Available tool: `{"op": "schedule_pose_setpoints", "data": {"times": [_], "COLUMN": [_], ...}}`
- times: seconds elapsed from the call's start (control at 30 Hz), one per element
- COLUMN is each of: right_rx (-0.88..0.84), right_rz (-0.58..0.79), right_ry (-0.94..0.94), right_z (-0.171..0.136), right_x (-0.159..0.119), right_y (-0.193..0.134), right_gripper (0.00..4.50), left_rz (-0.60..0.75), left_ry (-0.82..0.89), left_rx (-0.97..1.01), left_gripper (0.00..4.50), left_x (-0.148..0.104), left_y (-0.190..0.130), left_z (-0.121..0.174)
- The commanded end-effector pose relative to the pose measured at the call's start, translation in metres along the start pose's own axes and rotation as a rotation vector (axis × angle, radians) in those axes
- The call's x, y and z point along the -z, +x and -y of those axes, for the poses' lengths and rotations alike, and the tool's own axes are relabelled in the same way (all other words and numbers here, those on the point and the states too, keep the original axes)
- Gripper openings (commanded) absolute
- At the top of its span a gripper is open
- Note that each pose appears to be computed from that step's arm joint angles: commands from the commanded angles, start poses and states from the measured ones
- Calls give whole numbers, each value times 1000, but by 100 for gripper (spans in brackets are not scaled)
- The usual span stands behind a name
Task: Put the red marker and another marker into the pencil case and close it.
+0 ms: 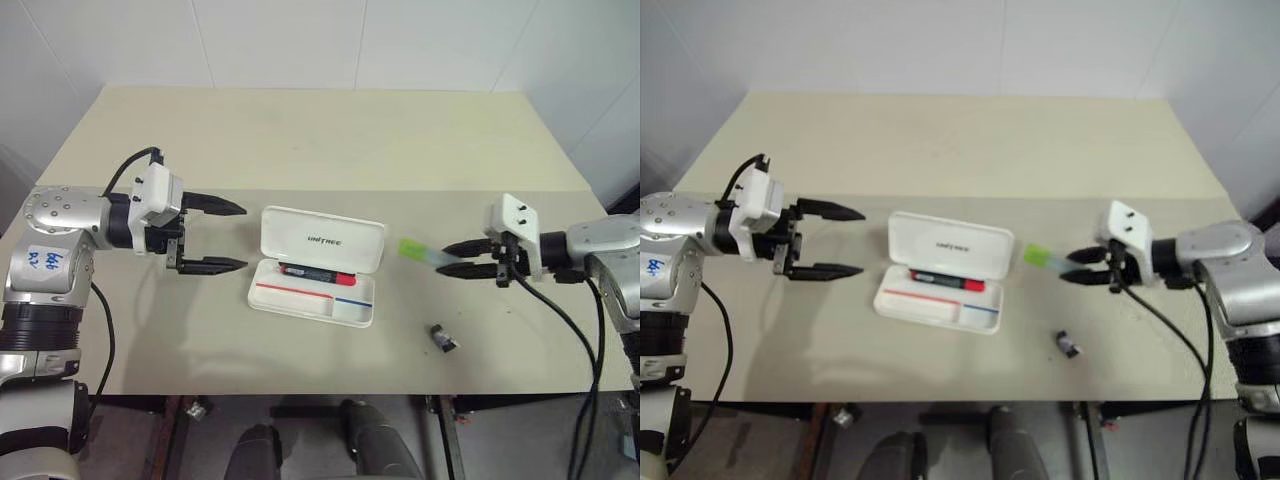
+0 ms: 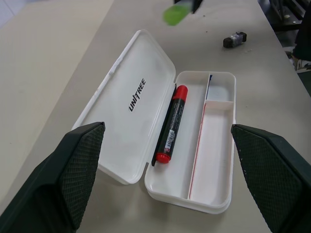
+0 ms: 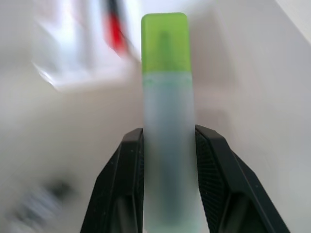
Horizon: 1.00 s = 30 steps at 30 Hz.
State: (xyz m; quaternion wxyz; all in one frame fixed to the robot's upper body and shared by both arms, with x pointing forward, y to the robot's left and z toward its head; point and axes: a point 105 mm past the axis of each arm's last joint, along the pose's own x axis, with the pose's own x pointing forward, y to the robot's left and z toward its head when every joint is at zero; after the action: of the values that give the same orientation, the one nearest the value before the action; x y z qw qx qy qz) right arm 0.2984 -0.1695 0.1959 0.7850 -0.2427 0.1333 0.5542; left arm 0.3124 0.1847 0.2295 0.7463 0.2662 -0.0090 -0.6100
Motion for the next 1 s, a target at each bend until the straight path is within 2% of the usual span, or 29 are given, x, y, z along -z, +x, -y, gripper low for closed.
{"op": "schedule_pose_setpoints", "data": {"times": [0.03,0.2,1.0], "right_rx": [-37,-81,-131], "right_rz": [81,121,21], "right_ry": [18,59,-37], "right_z": [-22,-41,-54], "right_x": [-31,-51,-61], "right_y": [15,43,163], "right_gripper": [109,109,109], "left_rz": [-10,-18,-52], "left_ry": [27,23,10], "left_rx": [-4,-11,-60], "left_gripper": [450,450,450], "left_x": [-2,0,3], "left_y": [-5,-9,-19], "left_z": [-2,1,17]}}
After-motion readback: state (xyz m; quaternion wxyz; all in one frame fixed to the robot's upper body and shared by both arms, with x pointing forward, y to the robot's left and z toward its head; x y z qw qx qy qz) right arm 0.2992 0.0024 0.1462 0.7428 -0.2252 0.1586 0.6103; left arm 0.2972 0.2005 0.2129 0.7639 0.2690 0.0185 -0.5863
